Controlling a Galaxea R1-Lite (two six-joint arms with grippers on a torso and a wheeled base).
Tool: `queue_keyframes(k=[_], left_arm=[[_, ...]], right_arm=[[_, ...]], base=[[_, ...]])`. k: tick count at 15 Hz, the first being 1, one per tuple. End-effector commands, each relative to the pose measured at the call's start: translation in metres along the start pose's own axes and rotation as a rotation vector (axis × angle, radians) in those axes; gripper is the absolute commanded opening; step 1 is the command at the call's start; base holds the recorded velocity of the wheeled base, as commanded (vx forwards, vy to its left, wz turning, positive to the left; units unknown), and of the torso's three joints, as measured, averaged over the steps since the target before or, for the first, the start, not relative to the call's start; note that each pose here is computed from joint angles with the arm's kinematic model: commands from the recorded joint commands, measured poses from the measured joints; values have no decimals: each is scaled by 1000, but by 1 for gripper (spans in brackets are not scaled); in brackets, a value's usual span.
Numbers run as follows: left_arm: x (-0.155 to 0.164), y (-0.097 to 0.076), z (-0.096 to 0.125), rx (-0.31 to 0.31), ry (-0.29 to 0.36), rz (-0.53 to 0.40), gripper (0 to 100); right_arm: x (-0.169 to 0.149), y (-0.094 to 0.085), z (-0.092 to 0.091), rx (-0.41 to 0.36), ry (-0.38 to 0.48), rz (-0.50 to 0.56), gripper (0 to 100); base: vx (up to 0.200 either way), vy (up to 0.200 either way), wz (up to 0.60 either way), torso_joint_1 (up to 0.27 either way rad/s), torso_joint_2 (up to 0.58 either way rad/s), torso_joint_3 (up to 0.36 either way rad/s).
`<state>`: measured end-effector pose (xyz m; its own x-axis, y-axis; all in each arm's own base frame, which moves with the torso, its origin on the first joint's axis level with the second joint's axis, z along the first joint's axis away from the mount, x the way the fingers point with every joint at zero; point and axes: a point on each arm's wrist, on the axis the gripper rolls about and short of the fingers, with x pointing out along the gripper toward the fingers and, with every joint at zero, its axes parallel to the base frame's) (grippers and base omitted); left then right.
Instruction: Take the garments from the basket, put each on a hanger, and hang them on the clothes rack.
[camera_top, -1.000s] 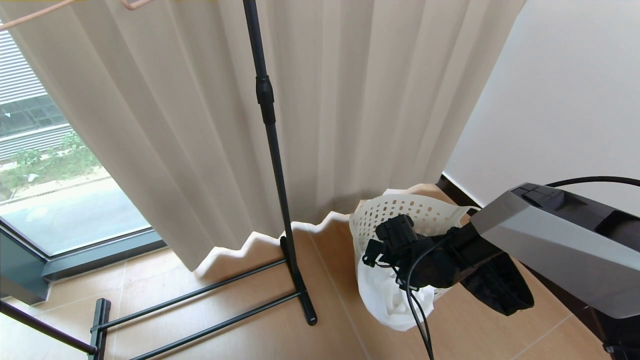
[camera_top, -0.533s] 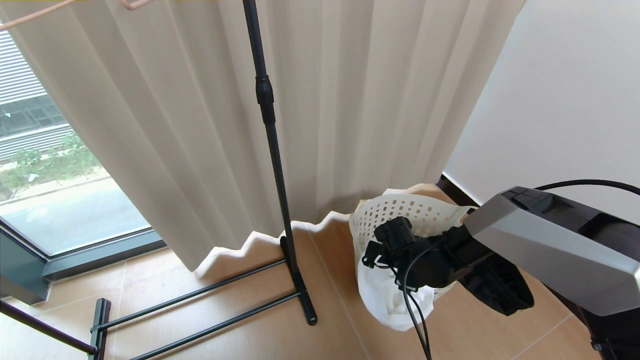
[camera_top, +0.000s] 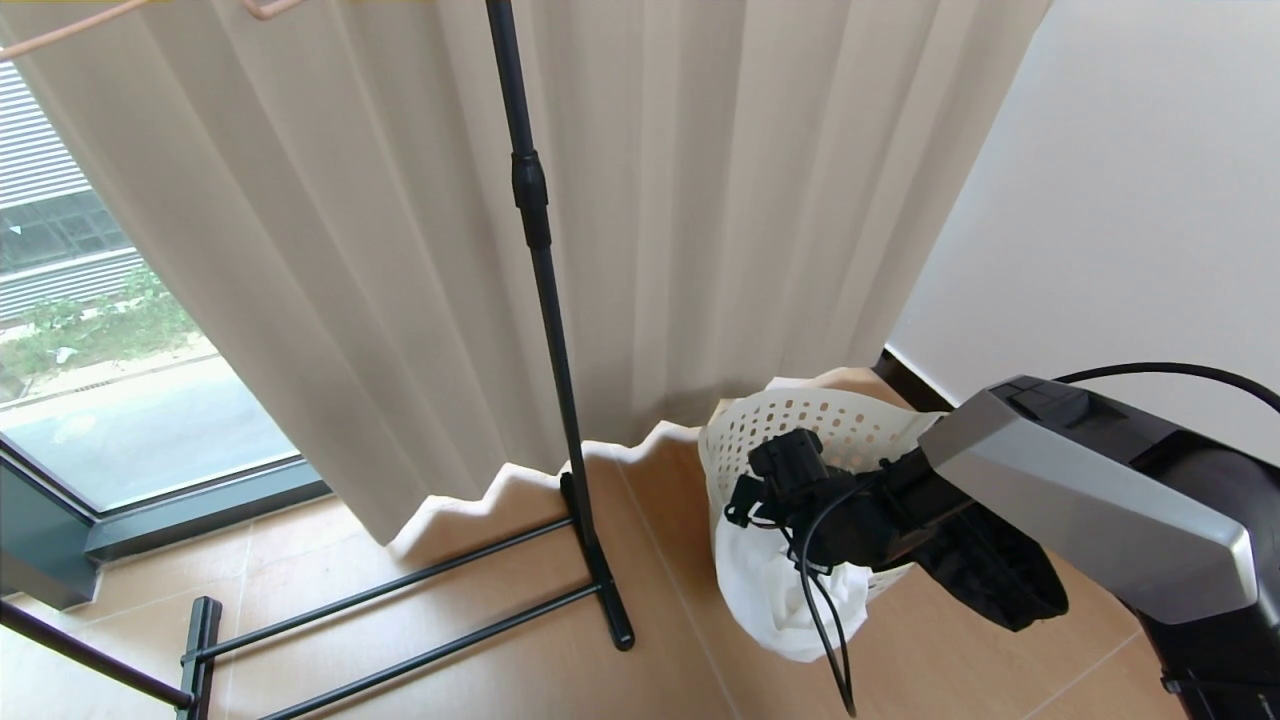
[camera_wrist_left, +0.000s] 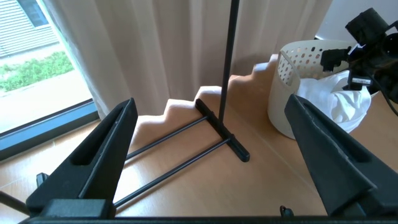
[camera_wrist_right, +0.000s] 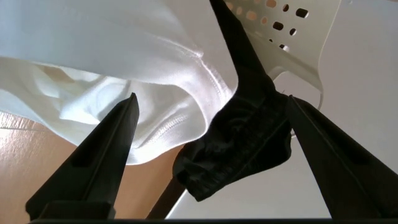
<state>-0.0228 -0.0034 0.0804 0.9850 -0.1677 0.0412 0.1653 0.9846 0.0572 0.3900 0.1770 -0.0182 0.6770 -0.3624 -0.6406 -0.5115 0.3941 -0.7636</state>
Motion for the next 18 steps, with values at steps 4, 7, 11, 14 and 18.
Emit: queue_keyframes(k=[4, 7, 11, 14, 18], left_arm=[[0, 0, 0, 0, -1, 0, 100], [0, 0, 0, 0, -1, 0, 100], [0, 0, 0, 0, -1, 0, 100], [0, 0, 0, 0, -1, 1, 100], [0, 0, 0, 0, -1, 0, 100]], right_arm=[[6, 1, 3, 7, -1, -4, 100], [9, 1, 3, 9, 3, -3, 0], [10, 1, 3, 10, 3, -3, 0], [7, 2, 2, 12, 4, 0, 0], [-5, 0, -4, 45, 0, 6, 0]], base=[[0, 0, 0, 0, 0, 0], [0, 0, 0, 0, 0, 0], [0, 0, 0, 0, 0, 0], [0, 0, 0, 0, 0, 0], [0, 0, 0, 0, 0, 0]])
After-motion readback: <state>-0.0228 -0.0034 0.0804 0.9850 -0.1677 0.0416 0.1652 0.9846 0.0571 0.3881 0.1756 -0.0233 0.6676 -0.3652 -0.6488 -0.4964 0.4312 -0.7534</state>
